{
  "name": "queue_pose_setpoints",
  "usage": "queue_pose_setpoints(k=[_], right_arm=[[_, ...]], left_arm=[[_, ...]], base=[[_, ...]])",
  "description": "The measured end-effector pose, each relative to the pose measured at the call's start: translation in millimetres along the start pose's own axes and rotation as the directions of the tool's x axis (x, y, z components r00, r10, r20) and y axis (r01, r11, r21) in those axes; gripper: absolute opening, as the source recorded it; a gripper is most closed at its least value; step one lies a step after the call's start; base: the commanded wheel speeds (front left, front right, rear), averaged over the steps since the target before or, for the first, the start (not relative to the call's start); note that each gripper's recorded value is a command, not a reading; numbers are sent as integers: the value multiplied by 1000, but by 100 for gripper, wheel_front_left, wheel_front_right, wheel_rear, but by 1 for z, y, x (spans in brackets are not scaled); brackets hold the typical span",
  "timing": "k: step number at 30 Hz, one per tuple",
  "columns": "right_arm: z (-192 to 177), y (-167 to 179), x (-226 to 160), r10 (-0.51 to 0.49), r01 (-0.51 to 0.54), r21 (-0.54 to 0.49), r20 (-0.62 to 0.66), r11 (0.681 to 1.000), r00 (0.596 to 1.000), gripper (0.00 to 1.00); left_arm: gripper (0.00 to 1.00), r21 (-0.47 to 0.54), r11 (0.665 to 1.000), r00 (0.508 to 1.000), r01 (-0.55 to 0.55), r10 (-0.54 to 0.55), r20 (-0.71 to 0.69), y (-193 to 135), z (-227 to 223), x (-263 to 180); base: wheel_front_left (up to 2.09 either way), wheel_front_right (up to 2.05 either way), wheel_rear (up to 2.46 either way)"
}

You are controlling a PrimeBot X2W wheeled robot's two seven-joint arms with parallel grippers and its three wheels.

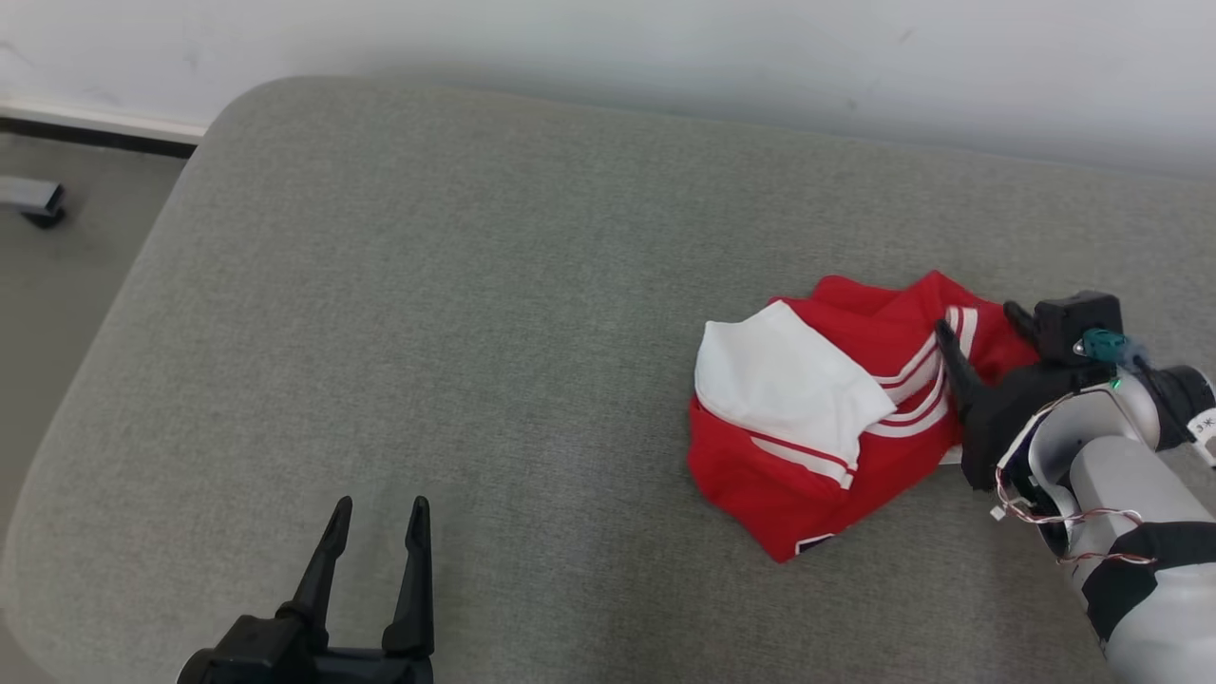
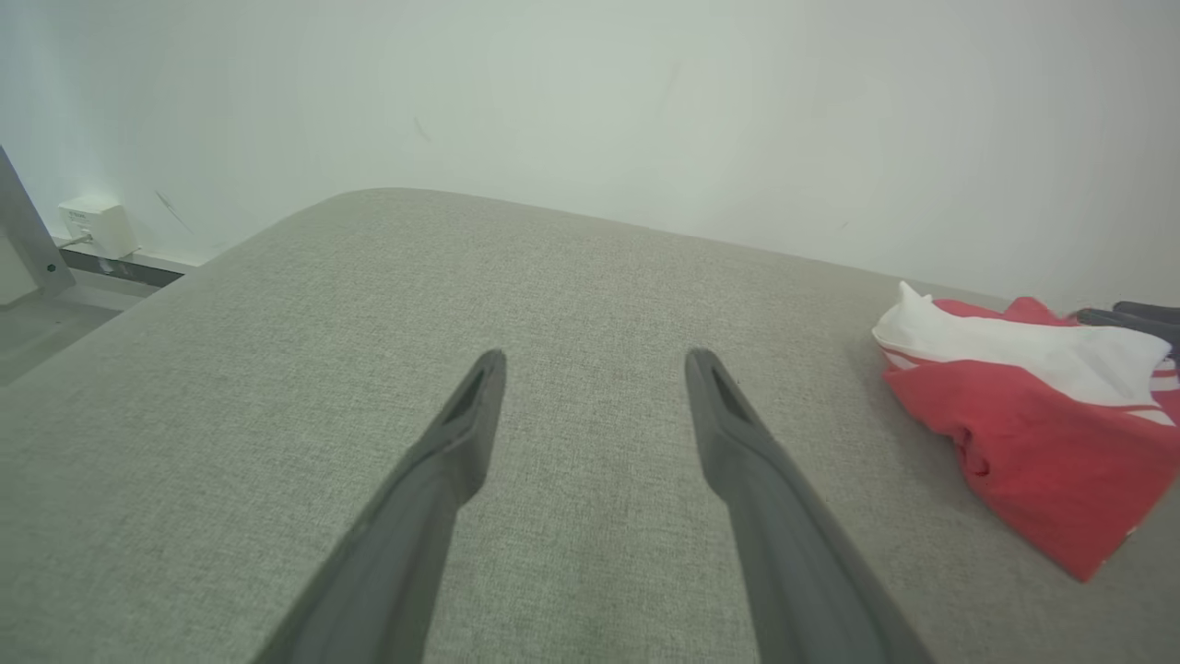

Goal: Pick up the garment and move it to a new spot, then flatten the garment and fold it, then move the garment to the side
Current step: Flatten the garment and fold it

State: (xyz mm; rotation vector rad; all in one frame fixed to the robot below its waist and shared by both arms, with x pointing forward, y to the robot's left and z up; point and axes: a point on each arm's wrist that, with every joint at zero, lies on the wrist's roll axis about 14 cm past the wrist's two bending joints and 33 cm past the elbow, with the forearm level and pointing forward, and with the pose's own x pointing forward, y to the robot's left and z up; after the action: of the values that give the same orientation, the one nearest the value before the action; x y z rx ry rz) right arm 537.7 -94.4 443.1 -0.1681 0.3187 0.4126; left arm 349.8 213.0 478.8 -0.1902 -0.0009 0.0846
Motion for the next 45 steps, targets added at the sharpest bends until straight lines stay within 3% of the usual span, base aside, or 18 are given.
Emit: queue_pose_setpoints(k=[1,2,3,4,11,20,26,32,38,45], right_arm=[[-9,1,2,3,-3,0,-44,1000,999,83],[-17,2,3,6,-6,-2,-81,1000,997,31],[-22,2,4,6,-6,2,-99,1000,995,9],[-22,2,5,6,-5,10,-100,1000,995,0],[-18,-13,1,-30,31,17,-79,999,996,0],[51,-54,-15,-119,118,19,175,993,977,0],[105,-104,-47,-212,225,0,325,974,922,0],[182,-128,-86,-212,301,-105,497,948,841,0],[231,-127,-107,-172,334,-208,552,919,816,0],[221,-76,-77,-68,202,-199,530,959,845,0]], left_arm=[[100,1,1000,1000,-10,10,-1,2,0,-1],[100,-1,1000,1000,-18,18,-2,4,0,-1],[100,-1,1000,1000,-21,21,-4,5,-1,-2],[100,-1,1000,1000,-24,24,-4,6,-1,-2],[100,-2,1000,1000,-21,21,0,4,0,0],[100,1,1000,1000,10,-10,13,-5,3,4],[100,-1,999,999,45,-45,14,-14,3,3],[100,0,997,997,78,-78,24,-24,5,1],[100,0,995,994,100,-100,48,-30,13,-3],[100,-15,998,997,55,-54,51,-18,14,-10]], base=[[0,0,0],[0,0,0],[0,0,0],[0,0,0],[0,0,0],[0,0,0],[0,0,0],[0,0,0],[0,0,0],[0,0,0]])
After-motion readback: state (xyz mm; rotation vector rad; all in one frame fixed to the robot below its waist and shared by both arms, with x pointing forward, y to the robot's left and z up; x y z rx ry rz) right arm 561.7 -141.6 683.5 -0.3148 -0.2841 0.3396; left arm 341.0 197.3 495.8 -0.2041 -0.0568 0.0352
